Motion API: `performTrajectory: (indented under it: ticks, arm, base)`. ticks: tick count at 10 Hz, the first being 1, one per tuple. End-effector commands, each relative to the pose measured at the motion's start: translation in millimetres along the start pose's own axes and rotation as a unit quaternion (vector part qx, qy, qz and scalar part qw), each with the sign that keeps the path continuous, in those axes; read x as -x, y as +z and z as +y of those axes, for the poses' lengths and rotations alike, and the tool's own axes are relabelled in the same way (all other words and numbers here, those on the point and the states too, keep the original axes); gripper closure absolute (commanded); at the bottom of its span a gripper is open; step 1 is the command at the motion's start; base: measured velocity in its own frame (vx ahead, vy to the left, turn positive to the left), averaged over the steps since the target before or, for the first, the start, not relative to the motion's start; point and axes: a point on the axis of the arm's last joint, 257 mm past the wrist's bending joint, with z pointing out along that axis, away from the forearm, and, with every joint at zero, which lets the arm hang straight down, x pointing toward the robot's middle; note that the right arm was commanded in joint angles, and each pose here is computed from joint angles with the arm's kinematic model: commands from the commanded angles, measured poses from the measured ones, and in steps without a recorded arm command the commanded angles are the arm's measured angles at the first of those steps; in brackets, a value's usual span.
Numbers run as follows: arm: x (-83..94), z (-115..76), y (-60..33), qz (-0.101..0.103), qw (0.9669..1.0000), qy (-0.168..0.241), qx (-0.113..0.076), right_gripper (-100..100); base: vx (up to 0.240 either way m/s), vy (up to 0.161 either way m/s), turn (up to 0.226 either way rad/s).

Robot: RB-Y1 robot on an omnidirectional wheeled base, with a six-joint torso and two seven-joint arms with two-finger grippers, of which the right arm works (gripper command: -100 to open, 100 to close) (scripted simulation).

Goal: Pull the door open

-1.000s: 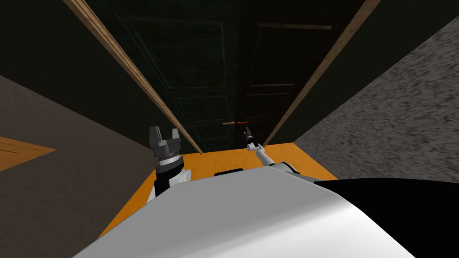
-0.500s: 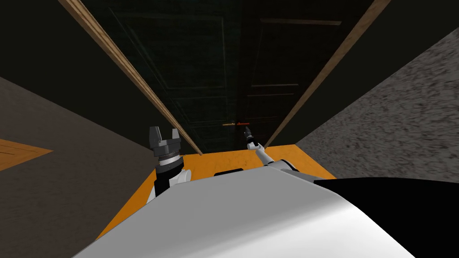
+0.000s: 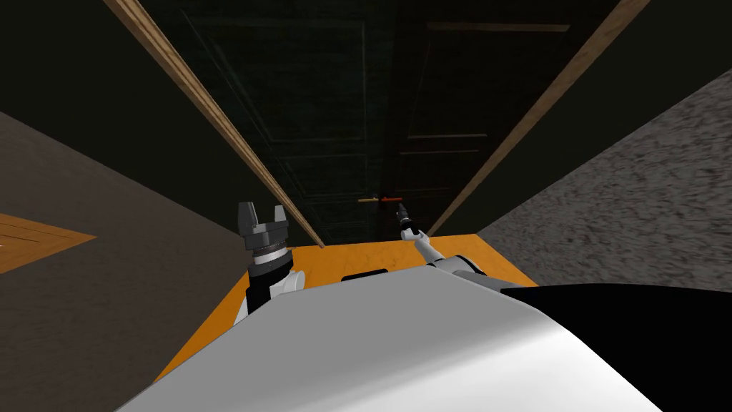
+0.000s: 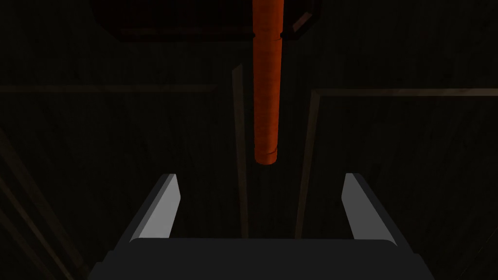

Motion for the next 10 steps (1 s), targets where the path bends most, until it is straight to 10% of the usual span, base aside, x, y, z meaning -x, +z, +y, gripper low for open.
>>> performTrajectory:
  ticks: [1, 6, 9, 10]
  arm:
    - [31.4, -1.7, -6.3, -0.018, 0.9998, -0.003, -0.003, -100]
    - [103.2, 0.9, -20.5, -0.055, 0.9985, -0.004, -0.002, -100]
    - [105.4, 3.0, -20.4, -0.055, 0.9985, -0.002, 0.002, -100]
    - [105.4, 3.0, -20.4, -0.055, 0.9985, -0.002, 0.002, 100]
  base:
    - [0.056, 0.019, 0.089]
    - [0.121, -0.003, 0.127]
    - [0.161, 0.007, 0.143]
    - [-0.008, -0.006, -0.028]
